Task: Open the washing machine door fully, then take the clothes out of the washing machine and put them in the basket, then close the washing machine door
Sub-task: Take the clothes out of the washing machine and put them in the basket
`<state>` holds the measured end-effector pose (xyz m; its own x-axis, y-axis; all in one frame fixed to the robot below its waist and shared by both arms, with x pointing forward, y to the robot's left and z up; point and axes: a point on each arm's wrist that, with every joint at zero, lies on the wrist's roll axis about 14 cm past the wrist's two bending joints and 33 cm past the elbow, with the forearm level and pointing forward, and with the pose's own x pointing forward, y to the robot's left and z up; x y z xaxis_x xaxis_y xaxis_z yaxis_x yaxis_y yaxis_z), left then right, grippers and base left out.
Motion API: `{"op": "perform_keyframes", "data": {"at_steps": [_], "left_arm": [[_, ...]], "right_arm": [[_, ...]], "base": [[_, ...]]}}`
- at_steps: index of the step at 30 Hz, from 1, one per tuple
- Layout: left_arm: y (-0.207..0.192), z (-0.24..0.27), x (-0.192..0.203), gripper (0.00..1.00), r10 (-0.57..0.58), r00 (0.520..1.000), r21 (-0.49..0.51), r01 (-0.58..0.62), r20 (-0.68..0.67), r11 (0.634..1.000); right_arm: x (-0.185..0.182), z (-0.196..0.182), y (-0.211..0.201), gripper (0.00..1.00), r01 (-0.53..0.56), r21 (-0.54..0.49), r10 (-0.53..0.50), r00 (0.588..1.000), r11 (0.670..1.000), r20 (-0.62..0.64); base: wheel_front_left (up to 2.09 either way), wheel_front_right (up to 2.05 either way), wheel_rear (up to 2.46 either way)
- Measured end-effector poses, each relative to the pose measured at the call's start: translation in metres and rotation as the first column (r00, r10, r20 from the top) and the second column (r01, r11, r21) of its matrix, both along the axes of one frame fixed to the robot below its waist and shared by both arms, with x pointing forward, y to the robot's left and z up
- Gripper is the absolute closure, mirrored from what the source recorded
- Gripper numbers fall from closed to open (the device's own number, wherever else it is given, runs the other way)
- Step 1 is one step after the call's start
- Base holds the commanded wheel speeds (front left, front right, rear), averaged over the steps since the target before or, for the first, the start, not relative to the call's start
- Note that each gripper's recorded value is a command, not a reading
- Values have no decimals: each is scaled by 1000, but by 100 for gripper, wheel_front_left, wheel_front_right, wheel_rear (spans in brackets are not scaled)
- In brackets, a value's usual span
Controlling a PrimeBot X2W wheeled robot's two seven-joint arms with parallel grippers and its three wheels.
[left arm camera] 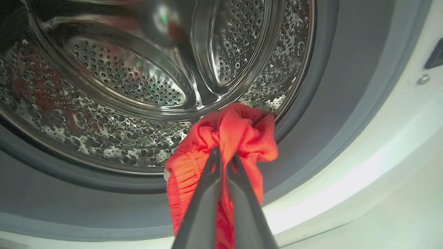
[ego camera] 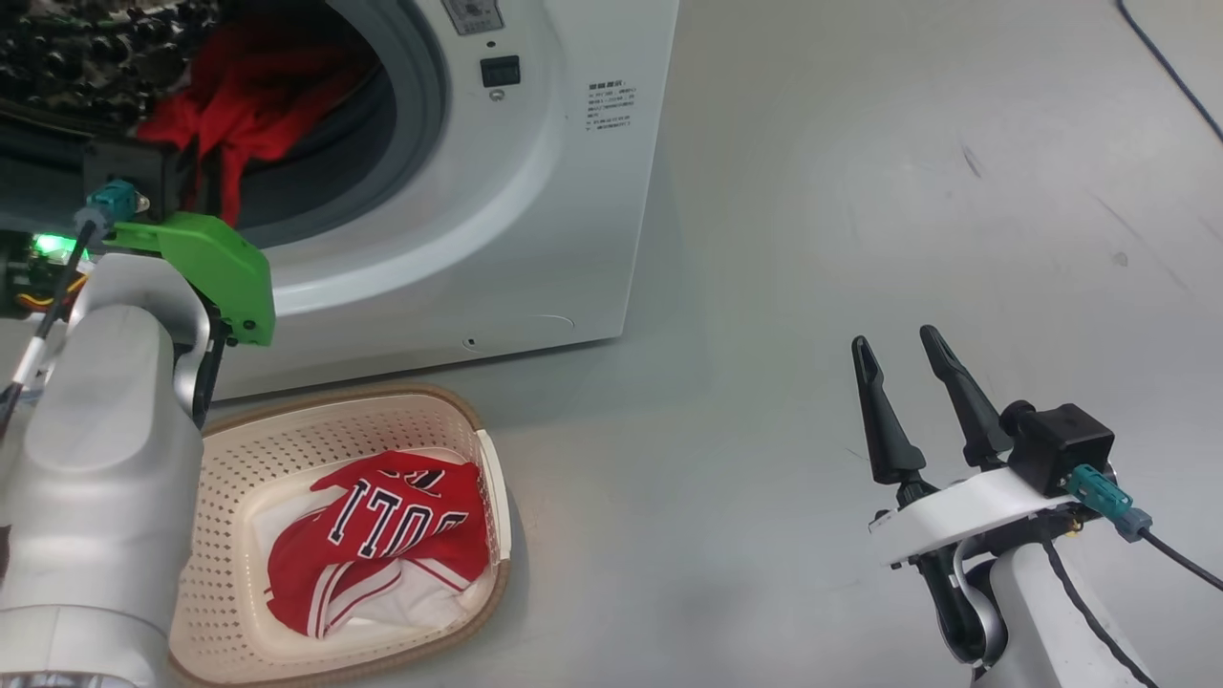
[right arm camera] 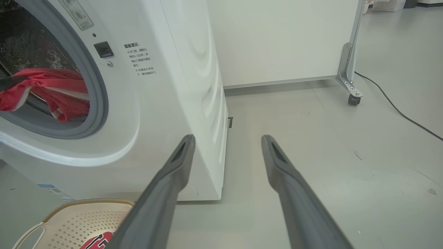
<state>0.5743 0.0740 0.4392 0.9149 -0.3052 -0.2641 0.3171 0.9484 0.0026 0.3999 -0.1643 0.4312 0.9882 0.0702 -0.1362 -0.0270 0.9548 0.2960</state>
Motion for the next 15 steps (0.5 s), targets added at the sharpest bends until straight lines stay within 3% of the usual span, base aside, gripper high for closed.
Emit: {"op": "perform_keyframes", "data": {"at_steps": [15], "left_arm": [[22, 21, -55, 100, -1, 995, -3, 2, 99, 1000]], "right_arm": [[-14, 20, 18, 0, -52, 9, 51, 997, 999, 53]], "base": [[0, 0, 0]]}}
